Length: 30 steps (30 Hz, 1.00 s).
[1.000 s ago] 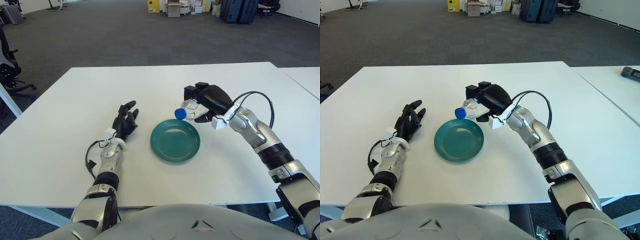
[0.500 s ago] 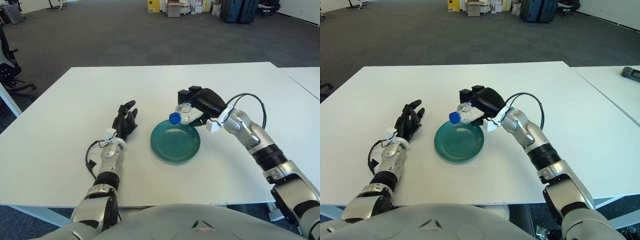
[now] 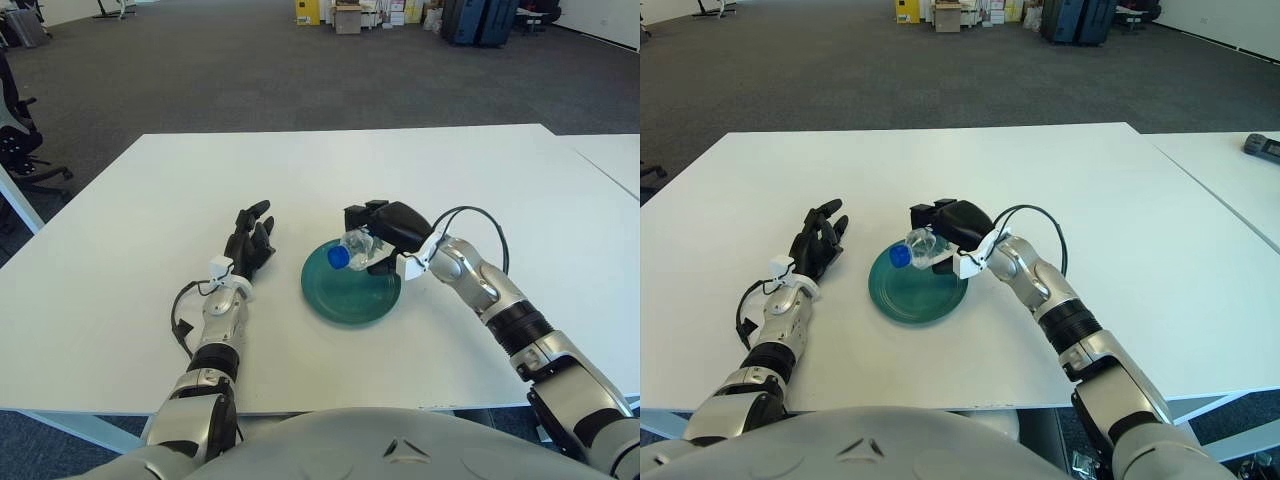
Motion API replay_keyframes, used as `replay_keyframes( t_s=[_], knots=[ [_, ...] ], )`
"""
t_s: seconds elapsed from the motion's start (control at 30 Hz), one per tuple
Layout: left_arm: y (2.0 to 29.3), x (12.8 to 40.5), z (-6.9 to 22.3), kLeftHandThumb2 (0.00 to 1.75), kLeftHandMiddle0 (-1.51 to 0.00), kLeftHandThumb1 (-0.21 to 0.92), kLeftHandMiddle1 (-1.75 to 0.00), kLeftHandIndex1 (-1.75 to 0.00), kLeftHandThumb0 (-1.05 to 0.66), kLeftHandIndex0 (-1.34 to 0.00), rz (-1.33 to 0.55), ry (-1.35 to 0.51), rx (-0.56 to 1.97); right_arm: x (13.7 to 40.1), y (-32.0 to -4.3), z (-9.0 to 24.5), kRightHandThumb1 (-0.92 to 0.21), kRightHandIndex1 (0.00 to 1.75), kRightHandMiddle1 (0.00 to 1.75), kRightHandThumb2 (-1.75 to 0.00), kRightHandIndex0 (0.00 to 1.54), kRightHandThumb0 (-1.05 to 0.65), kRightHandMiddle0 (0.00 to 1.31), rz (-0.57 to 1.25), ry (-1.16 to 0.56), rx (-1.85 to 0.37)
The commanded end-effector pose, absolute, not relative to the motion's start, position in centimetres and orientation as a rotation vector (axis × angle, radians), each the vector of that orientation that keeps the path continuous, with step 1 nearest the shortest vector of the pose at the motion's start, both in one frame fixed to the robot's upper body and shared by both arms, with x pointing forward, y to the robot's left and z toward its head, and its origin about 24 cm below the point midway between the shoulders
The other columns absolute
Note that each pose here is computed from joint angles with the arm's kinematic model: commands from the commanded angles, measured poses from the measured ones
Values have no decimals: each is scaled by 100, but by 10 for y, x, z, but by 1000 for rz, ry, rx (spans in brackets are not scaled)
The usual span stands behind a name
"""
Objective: Put the bottle into the plate.
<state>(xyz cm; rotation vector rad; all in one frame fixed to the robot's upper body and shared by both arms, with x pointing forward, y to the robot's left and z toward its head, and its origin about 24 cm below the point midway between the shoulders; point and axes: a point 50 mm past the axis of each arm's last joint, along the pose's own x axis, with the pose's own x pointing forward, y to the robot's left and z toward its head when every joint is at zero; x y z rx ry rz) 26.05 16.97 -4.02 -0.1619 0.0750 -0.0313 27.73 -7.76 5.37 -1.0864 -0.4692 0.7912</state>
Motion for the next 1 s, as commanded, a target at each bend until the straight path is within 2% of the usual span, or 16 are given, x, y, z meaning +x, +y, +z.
replay_keyframes(
  t_s=[0.0,0.4,0.63,0.67,0.7,0.77,0.8,0.87,0.9,0.97],
  knots=[
    [165,242,-62,98,-39,92,-2,-74,-86,0,-19,194,-202,281,-72,60,-18,175,175,-148,72,52,96,774,-487,-1084],
    [163,242,-62,98,-40,92,-2,-77,-86,0,-10,194,-221,275,-60,52,-18,175,175,-148,72,52,95,819,-439,-1042],
    [162,242,-62,98,-39,92,-1,-77,-86,0,-4,200,-231,273,-59,50,-23,175,175,-142,68,50,83,848,-464,-1014],
    [162,243,-62,98,-39,92,-1,-77,-86,0,-4,200,-234,273,-59,50,-22,175,171,-142,69,32,71,853,-473,-1010],
    [162,243,-62,98,-39,92,-1,-77,-86,0,-3,202,-238,272,-58,49,-22,175,170,-142,69,25,67,865,-493,-1008],
    [163,243,-62,97,-39,92,-1,-78,-86,0,-2,201,-244,271,-58,49,-32,175,169,-130,61,13,50,895,-530,-1018],
    [163,243,-61,97,-40,92,-1,-78,-86,0,-2,199,-244,270,-58,49,-42,175,170,-118,53,8,40,906,-543,-1023],
    [163,243,-61,97,-40,92,-1,-80,-86,0,-2,198,-244,270,-59,49,-67,162,168,-81,35,-19,35,914,-555,-1026],
    [163,243,-61,97,-40,92,-1,-80,-86,0,-2,195,-244,270,-59,49,-71,161,167,-75,32,-22,34,921,-566,-1035],
    [162,243,-60,97,-41,92,-2,-83,-86,0,-1,189,-247,270,-59,48,-83,139,150,-54,17,-66,15,937,-586,-1053]
  ],
)
